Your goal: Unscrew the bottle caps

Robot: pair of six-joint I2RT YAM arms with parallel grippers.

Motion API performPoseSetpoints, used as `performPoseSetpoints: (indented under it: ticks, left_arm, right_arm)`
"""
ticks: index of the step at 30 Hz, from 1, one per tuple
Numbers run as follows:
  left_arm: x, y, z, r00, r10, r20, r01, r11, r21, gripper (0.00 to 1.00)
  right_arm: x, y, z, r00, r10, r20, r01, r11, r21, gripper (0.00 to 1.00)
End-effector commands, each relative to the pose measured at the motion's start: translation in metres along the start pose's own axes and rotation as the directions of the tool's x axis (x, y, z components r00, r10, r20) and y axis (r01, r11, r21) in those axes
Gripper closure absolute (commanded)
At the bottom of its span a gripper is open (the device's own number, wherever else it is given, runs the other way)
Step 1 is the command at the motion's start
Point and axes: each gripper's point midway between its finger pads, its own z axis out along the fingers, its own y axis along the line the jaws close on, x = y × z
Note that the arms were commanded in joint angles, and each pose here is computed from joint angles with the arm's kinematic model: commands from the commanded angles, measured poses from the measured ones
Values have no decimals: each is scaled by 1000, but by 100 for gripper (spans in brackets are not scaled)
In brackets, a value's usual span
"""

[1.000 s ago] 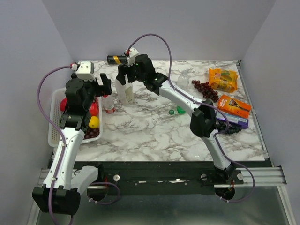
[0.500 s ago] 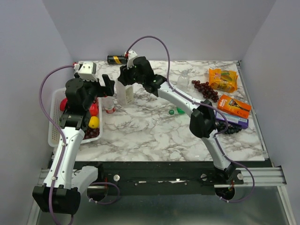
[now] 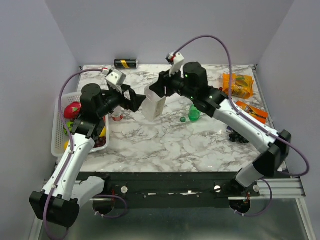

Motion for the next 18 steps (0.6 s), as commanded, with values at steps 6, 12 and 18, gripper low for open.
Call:
performPoseSetpoints:
  ticks: [6,12,18]
  left_arm:
    - [13,-112,0,984,176,39,-177,898,403,1]
    - [36,-137,2,967,254,3,-227,859,460,1]
    - [67,-153,10,947,312,-73,-237,837,493,1]
  right_arm:
    - [16,5,-81,992,125,32,-122,989,-82,99]
    - [21,-5,-111,983,174,62,-170,984,-59,99]
    - [22,-5,-125,970,218,104,-213,975,-64,99]
